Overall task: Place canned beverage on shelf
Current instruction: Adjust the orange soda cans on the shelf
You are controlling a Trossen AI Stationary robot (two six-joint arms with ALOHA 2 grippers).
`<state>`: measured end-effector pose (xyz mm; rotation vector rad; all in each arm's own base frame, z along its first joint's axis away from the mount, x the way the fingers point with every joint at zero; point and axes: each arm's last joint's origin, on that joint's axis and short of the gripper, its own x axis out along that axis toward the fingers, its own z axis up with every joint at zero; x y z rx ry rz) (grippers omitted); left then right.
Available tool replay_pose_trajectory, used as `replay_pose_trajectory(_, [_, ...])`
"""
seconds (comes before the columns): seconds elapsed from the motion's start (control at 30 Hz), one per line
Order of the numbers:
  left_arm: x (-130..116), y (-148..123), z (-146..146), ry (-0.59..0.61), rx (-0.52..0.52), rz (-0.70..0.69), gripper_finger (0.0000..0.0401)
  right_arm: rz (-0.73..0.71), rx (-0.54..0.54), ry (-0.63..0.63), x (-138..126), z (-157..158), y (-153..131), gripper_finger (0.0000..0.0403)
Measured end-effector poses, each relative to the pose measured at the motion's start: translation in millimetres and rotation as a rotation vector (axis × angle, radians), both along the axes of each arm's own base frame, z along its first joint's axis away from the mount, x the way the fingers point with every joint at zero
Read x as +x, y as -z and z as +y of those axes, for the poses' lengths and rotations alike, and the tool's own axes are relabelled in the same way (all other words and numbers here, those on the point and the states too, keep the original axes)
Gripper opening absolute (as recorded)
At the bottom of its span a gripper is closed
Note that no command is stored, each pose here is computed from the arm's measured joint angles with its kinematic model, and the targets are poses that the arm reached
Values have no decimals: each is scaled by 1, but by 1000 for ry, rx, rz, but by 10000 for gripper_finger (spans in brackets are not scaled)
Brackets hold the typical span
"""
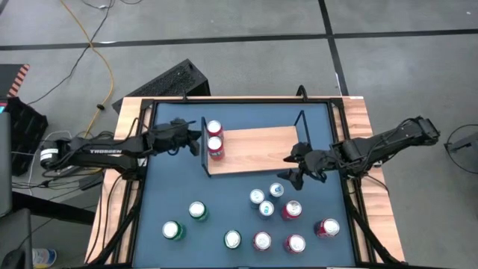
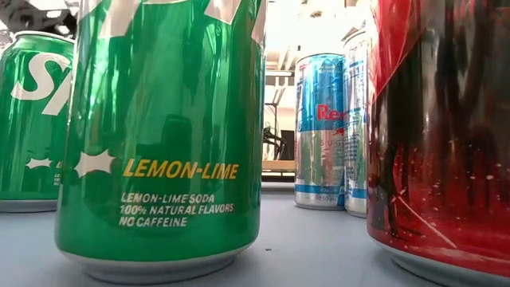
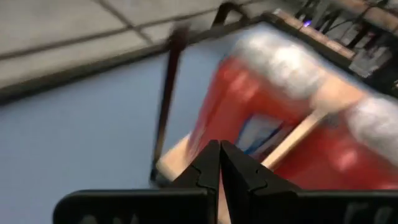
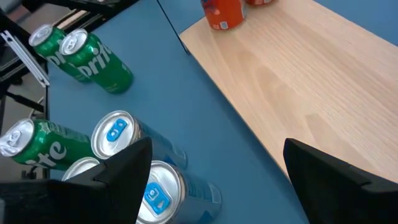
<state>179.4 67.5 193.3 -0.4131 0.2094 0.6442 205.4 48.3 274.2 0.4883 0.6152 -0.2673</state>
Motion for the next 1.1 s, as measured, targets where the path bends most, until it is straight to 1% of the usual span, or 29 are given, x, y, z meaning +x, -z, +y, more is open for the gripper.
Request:
replay_pose_trajectory(0.07, [-3, 7, -1, -10, -21, -20, 0, -7, 2, 0, 0, 0, -1, 347])
replay_pose_trajectory(0.13, [-4, 8, -1, -8, -30, -55, 0, -12, 3, 1, 1, 0, -1, 347])
replay_pose_trajectory(0.27, [-2, 4, -3, 74, -26, -105, 0, -29, -3, 0, 2, 0, -2, 347])
replay_pose_trajectory(0.4, [-4, 3, -5, 95, -62, -119, 0, -102, -59, -10, 9, -5, -8, 347])
replay_pose_trajectory(0.57, [-14, -2, -8, 82, -108, -133, 0, -241, -176, -2, 32, -17, -15, 347])
replay_pose_trajectory(0.6, [-17, -3, -9, 66, -114, -136, 0, -271, -190, 6, 37, -19, -17, 347])
replay_pose_trajectory(0.7, [-25, -6, -10, 0, -136, -146, 0, -303, -225, 10, 51, -26, -12, 347])
replay_pose_trajectory(0.77, [-30, -7, -11, -15, -154, -143, 0, -335, -262, 4, 62, -29, -9, 347])
replay_pose_trajectory(0.87, [-35, -9, -13, -18, -172, -164, 0, -347, -337, -22, 82, -30, -8, 347])
replay_pose_trajectory(0.93, [-35, -10, -14, -12, -182, -178, 0, -303, -387, -48, 97, -30, -6, 347])
replay_pose_trajectory(1.1, [-36, -11, -18, 9, -185, -170, 0, -262, -459, -75, 137, -32, -18, 347])
